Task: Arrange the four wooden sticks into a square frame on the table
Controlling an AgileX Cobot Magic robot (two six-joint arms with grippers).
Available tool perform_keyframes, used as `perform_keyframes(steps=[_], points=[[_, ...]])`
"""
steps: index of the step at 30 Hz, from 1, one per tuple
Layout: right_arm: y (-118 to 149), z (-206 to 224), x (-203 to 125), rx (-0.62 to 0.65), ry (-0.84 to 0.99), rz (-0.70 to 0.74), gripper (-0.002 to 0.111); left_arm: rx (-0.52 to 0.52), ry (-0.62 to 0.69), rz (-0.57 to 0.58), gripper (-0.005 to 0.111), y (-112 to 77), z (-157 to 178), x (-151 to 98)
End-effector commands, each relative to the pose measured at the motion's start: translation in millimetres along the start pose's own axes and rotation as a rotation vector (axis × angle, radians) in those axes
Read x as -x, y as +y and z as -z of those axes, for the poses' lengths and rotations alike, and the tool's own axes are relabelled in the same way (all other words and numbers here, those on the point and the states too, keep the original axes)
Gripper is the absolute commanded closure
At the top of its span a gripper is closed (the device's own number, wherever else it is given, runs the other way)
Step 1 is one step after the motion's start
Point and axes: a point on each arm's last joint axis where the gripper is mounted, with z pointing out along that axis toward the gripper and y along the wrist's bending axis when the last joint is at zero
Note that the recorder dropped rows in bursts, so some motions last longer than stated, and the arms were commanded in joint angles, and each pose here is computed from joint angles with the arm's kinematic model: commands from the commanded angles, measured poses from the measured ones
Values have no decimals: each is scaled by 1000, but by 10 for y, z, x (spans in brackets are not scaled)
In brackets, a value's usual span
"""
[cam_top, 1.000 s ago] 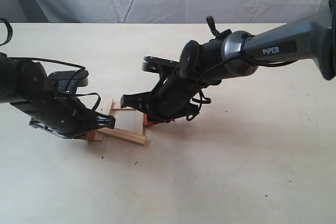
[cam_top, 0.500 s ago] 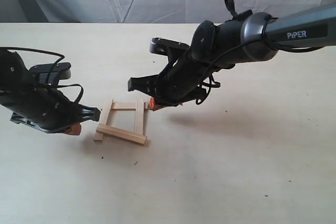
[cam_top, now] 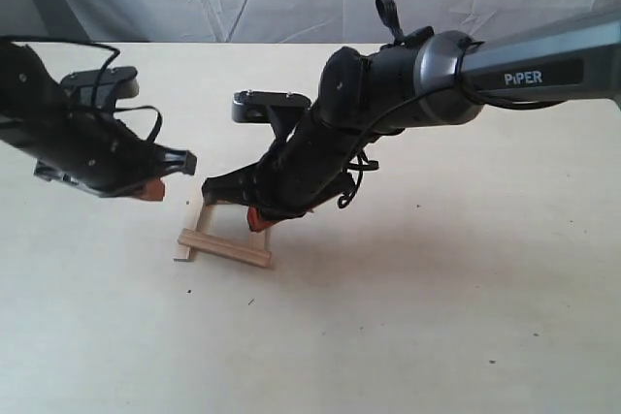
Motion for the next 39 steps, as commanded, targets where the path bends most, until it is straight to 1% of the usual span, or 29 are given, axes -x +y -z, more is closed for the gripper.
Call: perform_keyframes(steps=[1,6,9,13,16,20,27,34,39], points=[[-14,56,-1,-16,28,45,108,-18,38,-19,107,-66,-39,268],[-58,111,-23,-61,56,119,108,-33,118,-18,107,-99,-274,474],[29,101,-41,-51,45,139,108,-47,139,-6,107,-113,-372,534],[155,65,-31,-40,-15,161,108,-58,148,-7,107,-119,-468,543],[181,61,-21,-28,-34,145,108,-52,168,-5,107,-97,-554,520],[195,57,-9,-27,-53,147,108,-48,157,-7,107,-92,-564,529],[251,52,26,4,-107,96,108,-47,137,-2,107,-92,-567,548],[465,-4,-34,13,-152,163,108,-49,141,0,107,-93,-566,544],[511,-17,-53,10,-160,193,108,-49,158,-4,107,-93,-564,529]])
